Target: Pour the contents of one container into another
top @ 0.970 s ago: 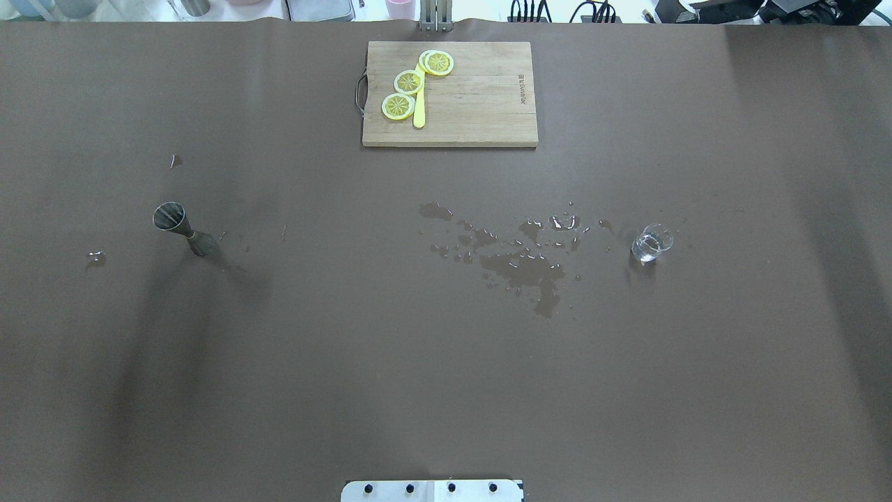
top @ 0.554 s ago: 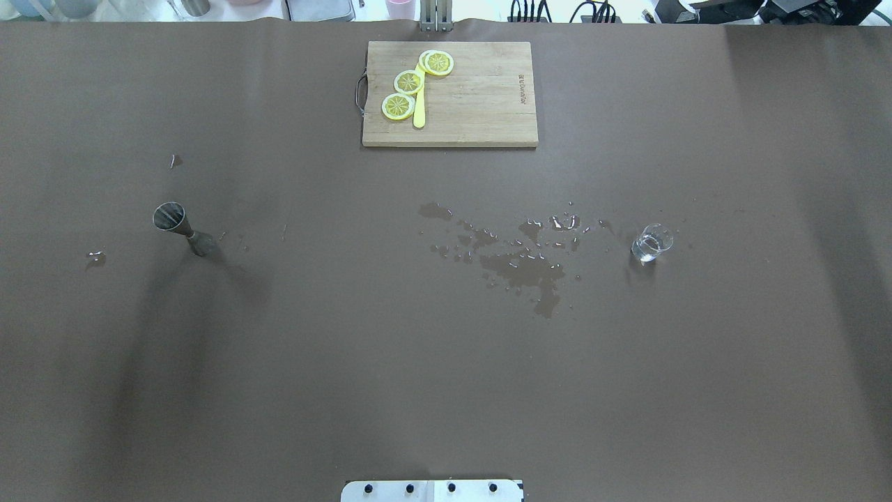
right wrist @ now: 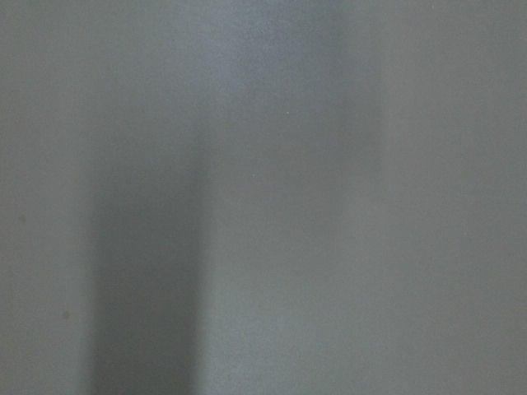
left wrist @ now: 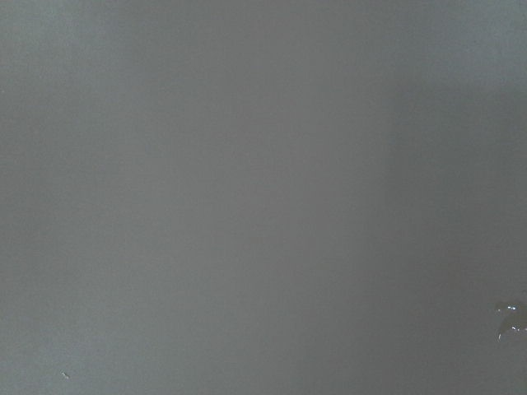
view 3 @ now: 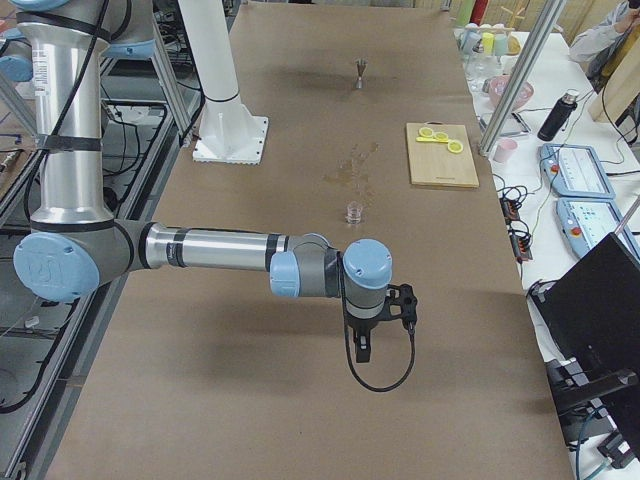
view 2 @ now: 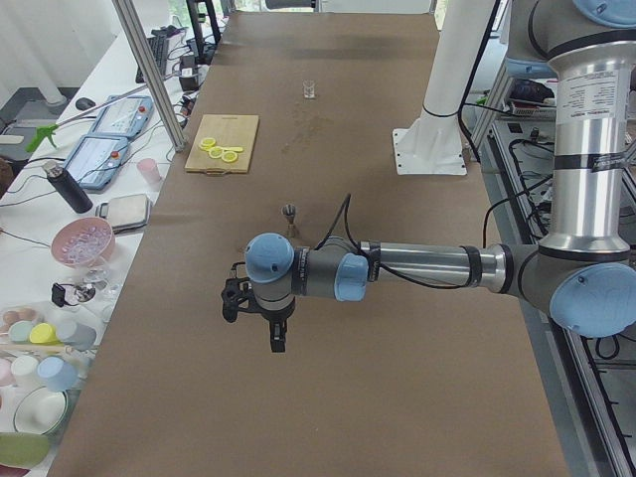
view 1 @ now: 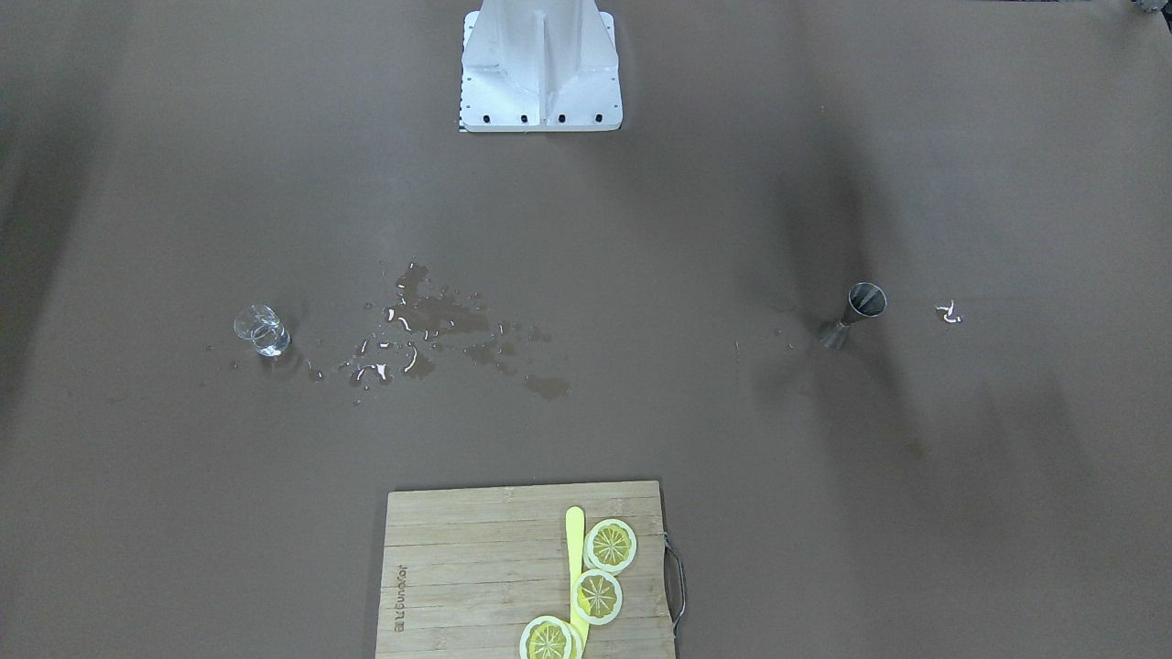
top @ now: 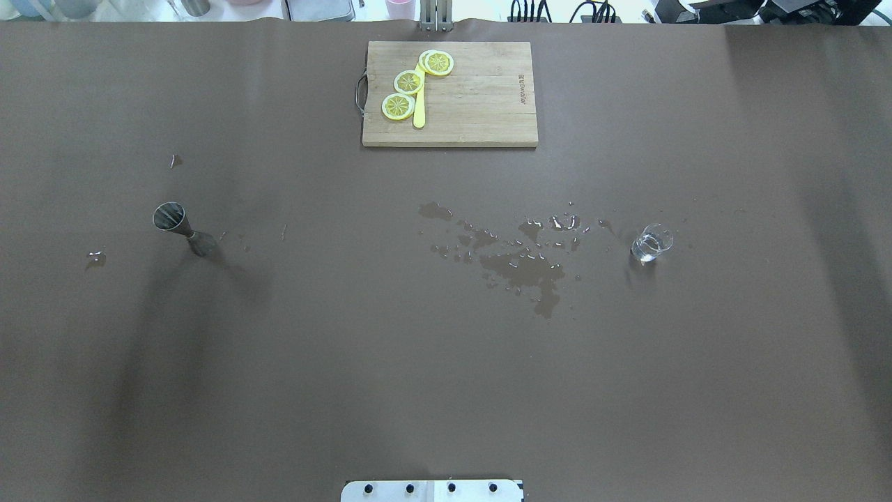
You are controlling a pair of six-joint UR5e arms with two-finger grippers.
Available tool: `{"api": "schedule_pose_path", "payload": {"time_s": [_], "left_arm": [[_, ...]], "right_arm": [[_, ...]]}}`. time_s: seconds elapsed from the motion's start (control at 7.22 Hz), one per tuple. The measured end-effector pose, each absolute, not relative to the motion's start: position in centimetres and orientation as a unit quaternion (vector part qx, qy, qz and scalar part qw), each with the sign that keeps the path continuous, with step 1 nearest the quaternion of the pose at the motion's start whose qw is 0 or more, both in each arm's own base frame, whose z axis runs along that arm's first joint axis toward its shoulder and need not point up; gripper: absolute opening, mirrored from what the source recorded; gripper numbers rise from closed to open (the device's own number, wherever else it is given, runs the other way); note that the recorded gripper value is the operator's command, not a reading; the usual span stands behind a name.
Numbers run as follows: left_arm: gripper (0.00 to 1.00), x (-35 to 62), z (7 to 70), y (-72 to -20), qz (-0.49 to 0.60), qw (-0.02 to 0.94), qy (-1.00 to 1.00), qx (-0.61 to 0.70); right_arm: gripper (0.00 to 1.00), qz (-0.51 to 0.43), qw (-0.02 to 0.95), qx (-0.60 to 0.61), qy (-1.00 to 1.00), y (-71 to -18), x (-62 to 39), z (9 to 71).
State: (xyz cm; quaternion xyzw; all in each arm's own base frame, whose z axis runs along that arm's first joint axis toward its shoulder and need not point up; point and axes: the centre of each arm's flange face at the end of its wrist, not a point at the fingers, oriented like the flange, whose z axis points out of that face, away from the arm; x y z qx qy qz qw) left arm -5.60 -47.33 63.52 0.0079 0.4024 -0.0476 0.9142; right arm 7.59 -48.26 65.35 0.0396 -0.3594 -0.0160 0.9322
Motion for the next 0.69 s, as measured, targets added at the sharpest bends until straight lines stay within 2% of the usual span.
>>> {"api": "schedule_pose_path", "payload": {"time_s": [0.69], "left_arm": [[0.99, -5.7, 63.6, -47.5, -0.051, 0.915, 0.400, 0.007]], "right_arm": [[1.00, -0.023, 0.931, 0.055, -0.359, -49.0, 7.4, 63.5]]}}
